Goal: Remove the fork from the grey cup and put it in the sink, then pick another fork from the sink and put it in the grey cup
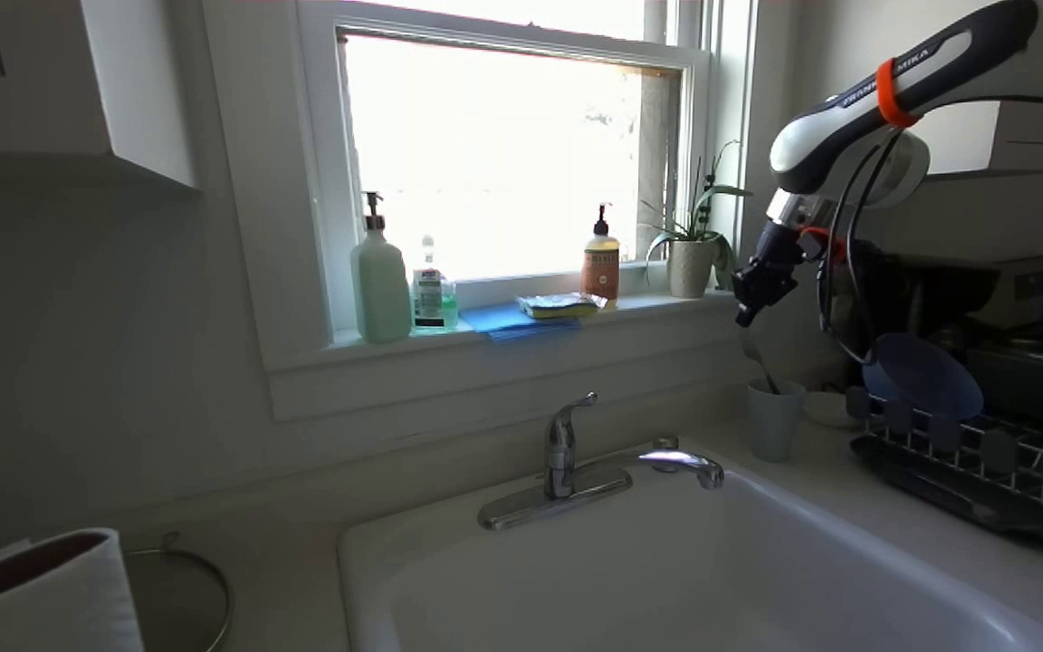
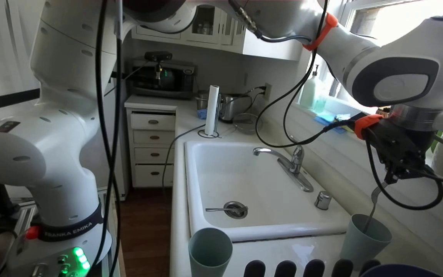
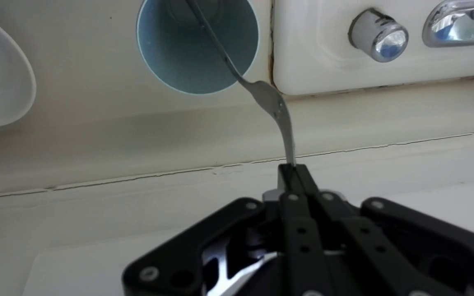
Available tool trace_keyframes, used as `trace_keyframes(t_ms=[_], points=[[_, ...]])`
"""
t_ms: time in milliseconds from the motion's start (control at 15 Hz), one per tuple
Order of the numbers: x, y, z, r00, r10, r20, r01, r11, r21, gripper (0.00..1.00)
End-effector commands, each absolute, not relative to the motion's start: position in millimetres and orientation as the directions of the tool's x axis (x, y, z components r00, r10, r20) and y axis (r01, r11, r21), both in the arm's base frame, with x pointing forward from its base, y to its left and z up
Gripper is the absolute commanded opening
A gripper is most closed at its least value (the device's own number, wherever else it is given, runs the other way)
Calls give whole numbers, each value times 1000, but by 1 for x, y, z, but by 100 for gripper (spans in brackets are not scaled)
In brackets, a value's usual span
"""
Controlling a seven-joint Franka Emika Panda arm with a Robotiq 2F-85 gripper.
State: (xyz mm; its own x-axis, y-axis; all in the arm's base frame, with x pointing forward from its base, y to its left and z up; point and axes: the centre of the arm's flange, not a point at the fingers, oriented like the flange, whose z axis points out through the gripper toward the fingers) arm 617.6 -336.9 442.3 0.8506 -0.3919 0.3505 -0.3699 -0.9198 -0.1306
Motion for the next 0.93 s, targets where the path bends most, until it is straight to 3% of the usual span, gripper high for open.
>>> trace_keyframes(t_ms=[0, 667, 733, 867], points=[[625, -346, 430, 842, -414, 345, -379, -910, -168, 0], [631, -359, 413, 835, -442, 327, -414, -897, -156, 5], [630, -361, 414, 832, -446, 331, -417, -895, -157, 28], [629, -362, 420, 828, -452, 332, -420, -892, -166, 30]])
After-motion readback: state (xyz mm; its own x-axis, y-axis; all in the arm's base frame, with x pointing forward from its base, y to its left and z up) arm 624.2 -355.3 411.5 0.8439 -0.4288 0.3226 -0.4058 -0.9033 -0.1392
